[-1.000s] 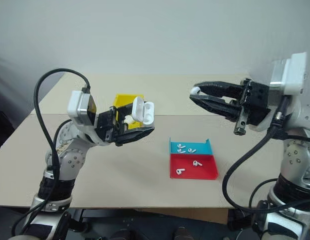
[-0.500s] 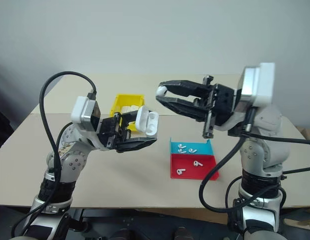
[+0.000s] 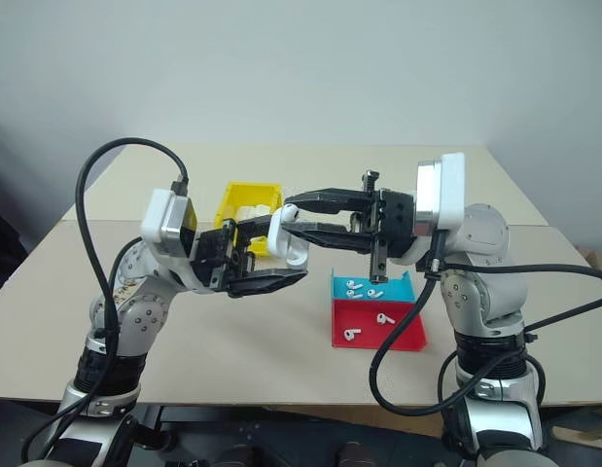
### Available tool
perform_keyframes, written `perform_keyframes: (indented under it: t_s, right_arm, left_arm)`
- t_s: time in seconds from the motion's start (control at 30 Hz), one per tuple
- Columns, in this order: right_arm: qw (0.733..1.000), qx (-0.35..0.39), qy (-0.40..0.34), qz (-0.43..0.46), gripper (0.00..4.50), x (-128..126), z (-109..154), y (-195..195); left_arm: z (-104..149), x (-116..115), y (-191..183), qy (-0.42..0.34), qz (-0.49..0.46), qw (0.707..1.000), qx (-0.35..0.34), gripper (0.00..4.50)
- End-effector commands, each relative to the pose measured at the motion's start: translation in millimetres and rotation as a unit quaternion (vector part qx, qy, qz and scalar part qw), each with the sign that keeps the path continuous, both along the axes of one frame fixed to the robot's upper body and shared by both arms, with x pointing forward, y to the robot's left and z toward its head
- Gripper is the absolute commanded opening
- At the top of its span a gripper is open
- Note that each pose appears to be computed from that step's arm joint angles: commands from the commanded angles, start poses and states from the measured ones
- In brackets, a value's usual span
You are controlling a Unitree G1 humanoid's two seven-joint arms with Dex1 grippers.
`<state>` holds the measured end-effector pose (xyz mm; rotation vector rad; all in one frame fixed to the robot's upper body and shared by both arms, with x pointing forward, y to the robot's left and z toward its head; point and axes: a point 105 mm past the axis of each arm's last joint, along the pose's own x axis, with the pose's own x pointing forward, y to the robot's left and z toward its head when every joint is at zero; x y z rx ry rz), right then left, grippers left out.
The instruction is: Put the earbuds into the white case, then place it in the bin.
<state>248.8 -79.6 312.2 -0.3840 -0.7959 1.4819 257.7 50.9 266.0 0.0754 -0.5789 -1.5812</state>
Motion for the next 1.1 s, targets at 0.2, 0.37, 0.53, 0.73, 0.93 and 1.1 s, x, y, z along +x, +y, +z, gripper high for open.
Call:
perform_keyframes:
  t_s: [0.2, 0.37, 0.53, 0.73, 0.93, 1.1]
  right_arm:
    - [0.999, -0.020, -0.015, -0.021, 1.16, 3.0, -7.7, -5.9]
    - [0.999, -0.029, -0.022, -0.026, 1.16, 4.8, -10.5, -5.0]
    - [0.998, -0.042, -0.021, -0.031, 1.16, 7.2, -13.6, -2.7]
    - [0.997, -0.053, -0.040, -0.039, 2.40, 7.3, -16.8, -1.2]
    - [0.996, -0.059, -0.055, -0.035, 2.40, 1.3, -12.9, -11.8]
    - [0.989, -0.115, -0.014, -0.091, 2.40, 13.2, -7.6, -36.1]
  left_arm:
    - [7.6, -6.6, 0.9, -0.027, -0.004, 1.000, -0.011, 2.78]
    - [7.5, -5.8, 0.2, -0.028, -0.004, 1.000, -0.011, 2.78]
    - [7.0, -5.1, -0.2, -0.030, -0.002, 0.999, -0.010, 2.78]
    - [5.1, -4.4, -0.1, -0.030, -0.001, 0.999, -0.009, 2.78]
    - [-3.5, 0.0, 5.0, -0.025, 0.018, 1.000, 0.004, 2.78]
    - [-29.8, 3.0, 27.9, -0.026, 0.063, 0.996, 0.057, 2.78]
